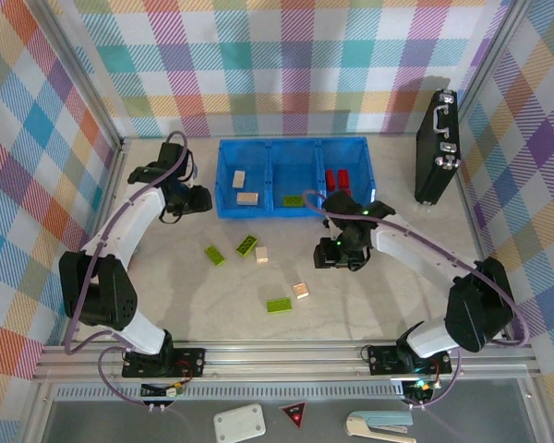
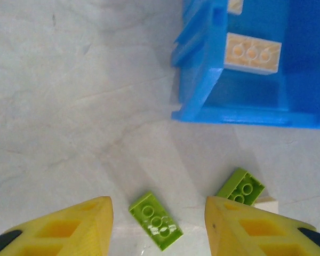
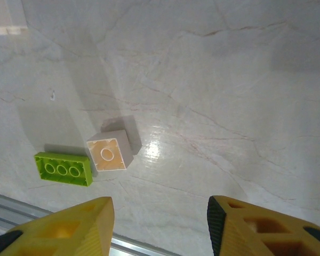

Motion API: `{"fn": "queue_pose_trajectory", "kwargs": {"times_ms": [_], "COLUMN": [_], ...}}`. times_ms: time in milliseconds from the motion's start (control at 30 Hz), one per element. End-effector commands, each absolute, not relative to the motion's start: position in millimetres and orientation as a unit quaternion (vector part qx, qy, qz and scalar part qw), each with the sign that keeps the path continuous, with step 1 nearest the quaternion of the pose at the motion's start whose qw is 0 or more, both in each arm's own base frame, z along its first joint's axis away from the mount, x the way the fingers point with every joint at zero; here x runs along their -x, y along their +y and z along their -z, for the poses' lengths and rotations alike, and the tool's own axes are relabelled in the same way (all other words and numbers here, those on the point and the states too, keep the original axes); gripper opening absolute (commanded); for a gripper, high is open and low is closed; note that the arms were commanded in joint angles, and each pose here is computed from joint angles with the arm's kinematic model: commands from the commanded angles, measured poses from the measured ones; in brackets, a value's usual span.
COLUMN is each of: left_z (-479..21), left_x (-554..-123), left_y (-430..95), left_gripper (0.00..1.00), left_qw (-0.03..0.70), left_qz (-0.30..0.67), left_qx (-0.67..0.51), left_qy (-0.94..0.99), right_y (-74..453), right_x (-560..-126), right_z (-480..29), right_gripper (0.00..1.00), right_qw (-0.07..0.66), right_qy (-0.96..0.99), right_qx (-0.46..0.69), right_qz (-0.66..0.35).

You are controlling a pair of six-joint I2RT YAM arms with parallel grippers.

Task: Sort the legos into containers by color
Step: Pick up the lego from the bottom-center of the table.

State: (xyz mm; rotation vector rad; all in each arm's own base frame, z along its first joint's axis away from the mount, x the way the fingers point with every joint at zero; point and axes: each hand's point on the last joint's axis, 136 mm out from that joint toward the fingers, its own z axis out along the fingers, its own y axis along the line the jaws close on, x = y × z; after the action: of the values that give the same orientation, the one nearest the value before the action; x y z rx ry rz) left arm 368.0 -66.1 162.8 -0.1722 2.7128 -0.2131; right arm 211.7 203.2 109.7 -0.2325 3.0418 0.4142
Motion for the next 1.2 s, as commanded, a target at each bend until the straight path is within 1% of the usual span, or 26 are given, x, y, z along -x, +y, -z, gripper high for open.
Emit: {"fn": "queue_pose_trajectory", "kwargs": {"times_ms": [0,300,467,633,700,800,1000,1167], "left_z": [-159,-147,-143,-145,-145,-145,-145,-145], "left_x": [-354,-350,-351,-353,-353,-352,-352,-351], "left_y": [-57,-44,-43,-42,-41,-41,-44,-44], "left_gripper": [0.49,0.49,0.48,0.48,0.48,0.48,0.48,0.48], "left_qw": [0.203,0.219,0.221,0.224,0.225,0.224,0.222,0.224], "left_qz": [0.08,0.068,0.073,0.081,0.08,0.083,0.09,0.09], "left_qx": [0.065,0.072,0.074,0.079,0.081,0.082,0.081,0.081], "left_qy": [0.974,0.971,0.97,0.968,0.968,0.968,0.967,0.967], "right_y": [219,262,279,296,301,311,319,323], "right_x": [-215,-204,-188,-172,-166,-158,-145,-139], "right_z": [-111,-95,-86,-77,-73,-68,-53,-38], "right_gripper": [0.51,0.51,0.52,0.54,0.56,0.62,0.7,0.72], "right_qw": [0.034,0.004,-0.011,-0.01,-0.008,-0.003,-0.008,-0.021], "right_qy": [0.988,0.988,0.994,0.996,0.997,0.997,0.997,0.996], "right_qx": [0.077,0.12,0.09,0.067,0.065,0.073,0.078,0.083], "right_qz": [-0.13,-0.095,-0.069,-0.052,-0.039,-0.03,-0.01,-0.005]}}
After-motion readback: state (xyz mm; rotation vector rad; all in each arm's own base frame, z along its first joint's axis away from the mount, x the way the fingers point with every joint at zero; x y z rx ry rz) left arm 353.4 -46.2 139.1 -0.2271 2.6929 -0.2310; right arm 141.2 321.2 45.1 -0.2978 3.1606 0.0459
